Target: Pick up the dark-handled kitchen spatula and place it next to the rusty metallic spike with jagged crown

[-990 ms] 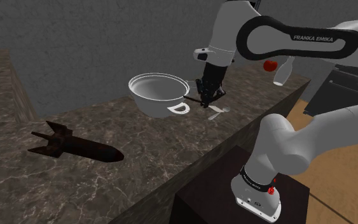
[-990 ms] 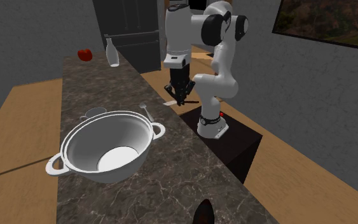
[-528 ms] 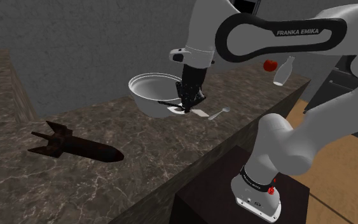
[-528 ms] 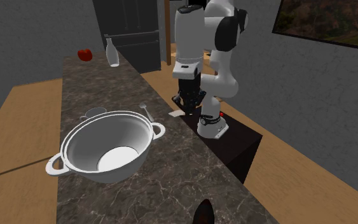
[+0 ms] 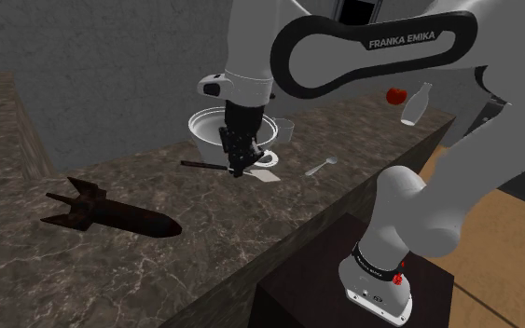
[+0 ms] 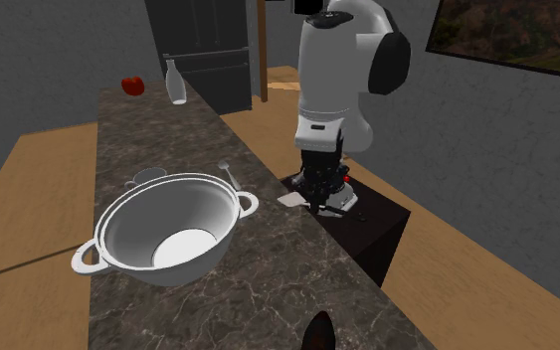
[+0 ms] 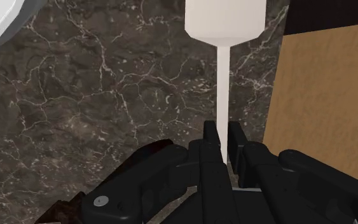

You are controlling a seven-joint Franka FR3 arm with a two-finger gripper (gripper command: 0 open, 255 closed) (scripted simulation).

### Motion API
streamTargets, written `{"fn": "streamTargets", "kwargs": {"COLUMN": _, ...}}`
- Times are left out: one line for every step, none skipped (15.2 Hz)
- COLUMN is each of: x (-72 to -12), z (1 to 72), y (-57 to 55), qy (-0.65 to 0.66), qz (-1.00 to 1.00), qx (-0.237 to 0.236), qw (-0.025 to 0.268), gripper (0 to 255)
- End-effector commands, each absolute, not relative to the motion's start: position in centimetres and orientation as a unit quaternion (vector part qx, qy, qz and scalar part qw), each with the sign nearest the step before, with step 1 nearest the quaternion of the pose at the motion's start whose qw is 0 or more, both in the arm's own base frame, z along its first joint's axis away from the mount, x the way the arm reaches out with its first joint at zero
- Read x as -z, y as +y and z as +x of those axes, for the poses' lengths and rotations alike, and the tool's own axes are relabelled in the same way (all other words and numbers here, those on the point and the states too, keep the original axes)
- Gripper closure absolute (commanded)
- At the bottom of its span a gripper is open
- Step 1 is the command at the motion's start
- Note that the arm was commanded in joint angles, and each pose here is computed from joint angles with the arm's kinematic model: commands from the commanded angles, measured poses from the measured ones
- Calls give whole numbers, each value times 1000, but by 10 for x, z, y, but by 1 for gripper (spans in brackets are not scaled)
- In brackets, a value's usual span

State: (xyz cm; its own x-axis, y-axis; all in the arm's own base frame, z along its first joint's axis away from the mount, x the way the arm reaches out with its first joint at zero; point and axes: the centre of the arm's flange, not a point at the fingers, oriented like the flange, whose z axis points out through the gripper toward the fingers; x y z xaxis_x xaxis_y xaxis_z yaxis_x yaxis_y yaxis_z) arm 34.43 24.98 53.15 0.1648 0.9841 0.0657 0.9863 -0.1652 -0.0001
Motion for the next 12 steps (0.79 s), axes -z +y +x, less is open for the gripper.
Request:
{"fn": "streamTargets", "kwargs": {"x": -531, "z": 352, "y": 274, "qy": -646, "qz": -763, "qx": 25, "qw": 22, "gripper": 255}}
{"fn": "streamTargets", "kwargs": {"x": -531, "z": 358, "y": 294, "qy": -646, "qz": -763, "qx": 25, "qw": 22, "gripper": 255}}
{"fn": "streamTargets", "kwargs": {"x": -526, "z": 358, "y": 294, "qy": -646, "qz": -763, "qx": 25, "qw": 22, "gripper": 255}}
{"fn": "streamTargets", "kwargs": {"x": -521, "z": 358, "y": 294, "qy": -646, "qz": -763, "qx": 25, "qw": 22, "gripper": 255}}
{"fn": "streamTargets", "kwargs": {"x": -515, "z": 358, "y": 294, "qy": -646, "qz": -763, "qx": 25, "qw": 22, "gripper": 255}}
{"fn": "streamTargets", "kwargs": {"x": -510, "z": 358, "y": 294, "qy": -646, "qz": -763, "qx": 25, "qw": 22, "gripper": 255}}
{"fn": "streamTargets", "kwargs": {"x": -505, "z": 358, "y": 294, "qy": -646, "qz": -763, "qx": 25, "qw": 22, "gripper": 255}}
{"fn": "streamTargets", "kwargs": {"x": -500, "z": 358, "y": 294, "qy": -646, "qz": -763, "qx": 25, "qw": 22, "gripper": 255}}
{"fn": "streamTargets", "kwargs": {"x": -494, "z": 358, "y": 294, "qy": -646, "qz": -763, "qx": 25, "qw": 22, "gripper": 255}}
{"fn": "streamTargets", "kwargs": {"x": -489, "z": 358, "y": 294, "qy": -646, "qz": -763, "qx": 25, "qw": 22, "gripper": 255}}
{"fn": "streamTargets", "kwargs": {"x": -484, "z": 358, "y": 294, "qy": -646, "qz": -763, "qx": 25, "qw": 22, "gripper": 255}}
{"fn": "streamTargets", "kwargs": {"x": -478, "z": 358, "y": 294, "qy": -646, "qz": -763, "qx": 25, "qw": 22, "gripper": 255}}
